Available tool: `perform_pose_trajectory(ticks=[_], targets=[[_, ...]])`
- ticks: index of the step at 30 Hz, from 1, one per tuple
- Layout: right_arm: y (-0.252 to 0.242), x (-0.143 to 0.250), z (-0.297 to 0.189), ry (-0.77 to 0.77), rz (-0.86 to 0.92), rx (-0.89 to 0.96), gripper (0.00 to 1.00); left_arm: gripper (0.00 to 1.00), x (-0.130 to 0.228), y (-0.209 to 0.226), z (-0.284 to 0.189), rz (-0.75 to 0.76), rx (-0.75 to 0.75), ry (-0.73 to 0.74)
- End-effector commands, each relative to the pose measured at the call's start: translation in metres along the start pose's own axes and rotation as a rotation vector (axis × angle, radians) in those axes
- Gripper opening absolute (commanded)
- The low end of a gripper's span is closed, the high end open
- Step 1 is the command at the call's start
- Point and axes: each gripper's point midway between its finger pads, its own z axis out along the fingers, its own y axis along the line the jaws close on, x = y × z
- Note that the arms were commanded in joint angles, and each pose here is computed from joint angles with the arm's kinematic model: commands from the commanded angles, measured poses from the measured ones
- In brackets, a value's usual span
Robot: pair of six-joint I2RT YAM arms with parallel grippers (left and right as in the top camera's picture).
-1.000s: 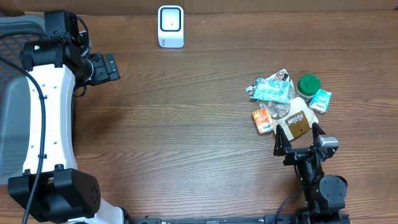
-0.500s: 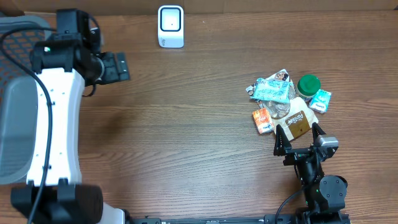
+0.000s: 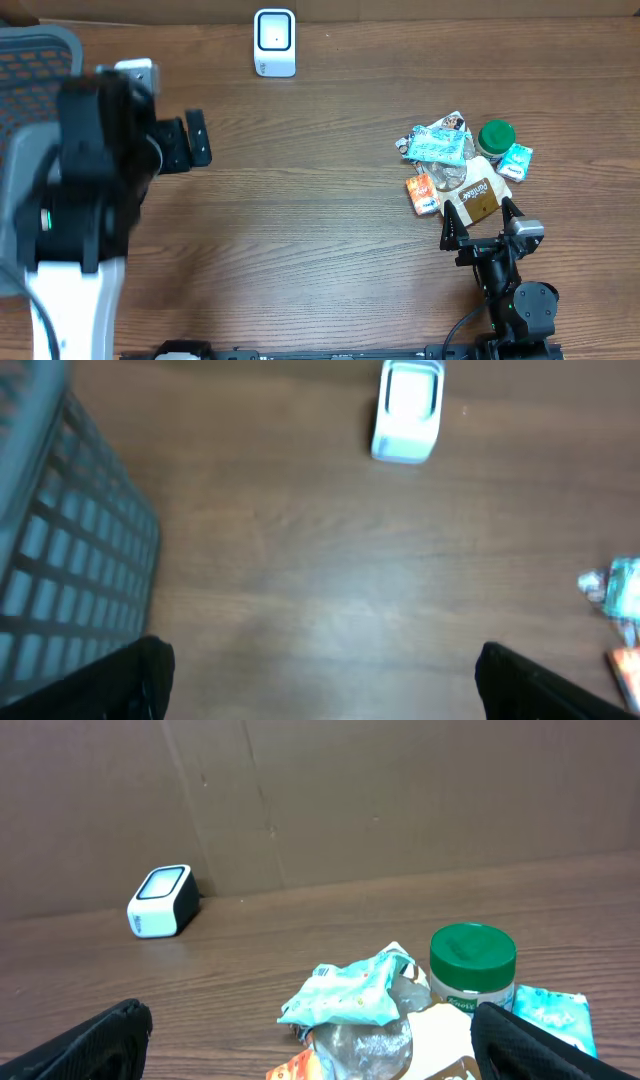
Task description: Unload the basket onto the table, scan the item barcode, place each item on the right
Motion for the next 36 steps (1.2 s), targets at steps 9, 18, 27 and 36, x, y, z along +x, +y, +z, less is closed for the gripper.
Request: perform_pose_trajectory(ticks=[9,18,27,36], targets=[[-0.001,0.001,0.0,-0.008,-0.005,0.0,1.0,1.0,0.04,-0.002,-0.021,0.177,0.08,-0.53],[-0.001,0.001,0.0,-0.008,-0.005,0.0,1.0,0.99,0.11,0.003,0.005,0.416,0.018,-0.692],[-0.001,0.001,0.0,-0.008,-0.005,0.0,1.0,1.0,0.158,0.01,0.031,0.537,-0.04,-0.708],[-0.001,0.001,0.0,-0.008,-0.005,0.0,1.0,1.0,0.189,0.015,0.057,0.523,-0.029,-0.608]])
